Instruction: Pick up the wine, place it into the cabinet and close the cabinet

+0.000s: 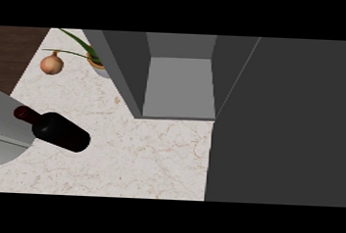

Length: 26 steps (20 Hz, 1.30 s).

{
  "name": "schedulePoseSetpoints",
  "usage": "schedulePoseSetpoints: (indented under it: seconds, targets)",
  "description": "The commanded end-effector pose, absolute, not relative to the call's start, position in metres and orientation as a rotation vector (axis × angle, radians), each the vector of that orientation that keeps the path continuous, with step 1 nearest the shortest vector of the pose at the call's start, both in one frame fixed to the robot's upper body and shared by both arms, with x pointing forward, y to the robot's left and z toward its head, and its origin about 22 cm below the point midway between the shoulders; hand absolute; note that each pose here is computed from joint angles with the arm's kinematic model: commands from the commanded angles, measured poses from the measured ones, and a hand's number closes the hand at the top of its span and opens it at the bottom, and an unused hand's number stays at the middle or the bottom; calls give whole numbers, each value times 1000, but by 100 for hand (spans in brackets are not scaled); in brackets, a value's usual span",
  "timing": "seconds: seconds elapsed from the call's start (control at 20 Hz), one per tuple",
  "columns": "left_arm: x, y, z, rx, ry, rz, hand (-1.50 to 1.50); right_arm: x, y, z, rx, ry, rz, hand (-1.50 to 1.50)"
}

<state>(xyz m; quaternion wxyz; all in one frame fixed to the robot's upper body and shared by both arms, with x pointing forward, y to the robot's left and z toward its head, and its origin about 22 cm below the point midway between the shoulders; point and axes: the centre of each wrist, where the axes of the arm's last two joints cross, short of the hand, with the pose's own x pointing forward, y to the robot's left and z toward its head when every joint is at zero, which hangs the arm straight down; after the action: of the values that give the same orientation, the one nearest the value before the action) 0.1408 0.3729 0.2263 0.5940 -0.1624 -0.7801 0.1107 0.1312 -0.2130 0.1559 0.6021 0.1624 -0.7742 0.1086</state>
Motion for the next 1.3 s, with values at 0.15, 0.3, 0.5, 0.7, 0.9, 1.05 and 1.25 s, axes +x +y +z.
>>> schedulePoseSetpoints:
  seconds: [0.15, 0.3, 0.5, 0.7, 0.9, 1.05, 1.25]
  targets:
    - [146, 382, 223, -294, -1855, 268, -150, 92, -219, 193, 417, -1889, 207, -150]
    - [149, 400, 206, -259, -1802, 302, -150, 79, -220, 199, 424, -1879, 212, -150]
    - [160, 386, 184, -234, -1772, 288, -150, 94, -217, 191, 426, -1880, 192, -150]
    - [178, 400, 165, -200, -1751, 260, -150, 97, -224, 187, 410, -1882, 215, -150]
    - [189, 410, 129, -202, -1734, 229, -150, 97, -224, 181, 421, -1872, 209, -150]
    - [201, 404, 107, -207, -1698, 242, -150, 93, -221, 182, 447, -1879, 205, -150]
    - [220, 413, 87, -147, -1666, 260, -150, 107, -215, 180, 455, -1887, 205, -150]
